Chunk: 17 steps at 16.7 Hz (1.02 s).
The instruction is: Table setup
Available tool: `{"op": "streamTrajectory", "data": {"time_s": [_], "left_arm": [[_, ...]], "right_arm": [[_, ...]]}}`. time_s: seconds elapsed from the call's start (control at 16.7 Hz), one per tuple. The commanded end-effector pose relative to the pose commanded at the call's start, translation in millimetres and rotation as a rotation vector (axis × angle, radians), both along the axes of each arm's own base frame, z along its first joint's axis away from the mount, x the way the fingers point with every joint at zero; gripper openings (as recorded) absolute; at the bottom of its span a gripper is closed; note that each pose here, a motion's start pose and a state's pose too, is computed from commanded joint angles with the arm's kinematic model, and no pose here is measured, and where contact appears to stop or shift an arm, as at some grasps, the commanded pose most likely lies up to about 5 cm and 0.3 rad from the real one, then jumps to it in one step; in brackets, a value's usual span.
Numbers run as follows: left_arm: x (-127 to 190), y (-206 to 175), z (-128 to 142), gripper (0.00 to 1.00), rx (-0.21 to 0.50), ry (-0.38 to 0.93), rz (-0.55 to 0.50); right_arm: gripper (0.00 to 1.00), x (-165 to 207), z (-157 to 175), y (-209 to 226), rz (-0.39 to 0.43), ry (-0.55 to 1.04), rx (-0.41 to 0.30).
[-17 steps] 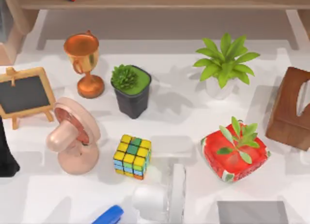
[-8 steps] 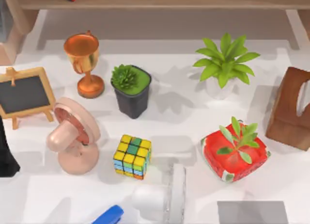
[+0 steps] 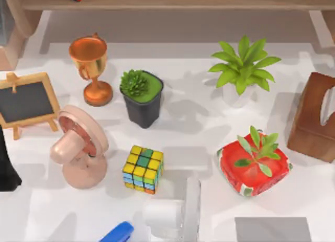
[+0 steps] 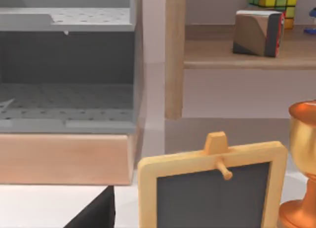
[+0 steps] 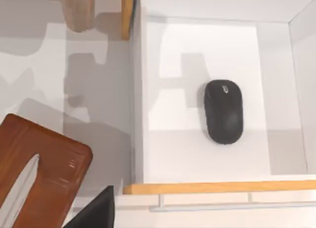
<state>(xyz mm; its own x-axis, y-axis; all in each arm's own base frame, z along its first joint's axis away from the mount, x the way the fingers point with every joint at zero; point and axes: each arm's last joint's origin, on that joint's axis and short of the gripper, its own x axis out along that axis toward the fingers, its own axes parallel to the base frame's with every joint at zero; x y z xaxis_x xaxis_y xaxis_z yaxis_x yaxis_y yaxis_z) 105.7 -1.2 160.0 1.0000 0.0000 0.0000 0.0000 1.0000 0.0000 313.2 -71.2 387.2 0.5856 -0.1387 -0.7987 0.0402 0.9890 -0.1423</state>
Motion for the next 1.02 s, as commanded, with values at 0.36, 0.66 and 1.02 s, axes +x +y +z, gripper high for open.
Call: {"op": "streamTrajectory", "data": {"time_s": [0.36,0.66,1.02], "left_arm": [[0,0,0,1.00,0.000,0.000,0.000],[0,0,0,1.00,0.000,0.000,0.000],[0,0,0,1.00,0.000,0.000,0.000]], "right_arm": [[1.00,121,-116,-76,0.011,0.393,0.066],[1.00,159,-199,-106,0.047,0.525,0.124],[1.00,167,-217,-109,0.063,0.534,0.134]]}}
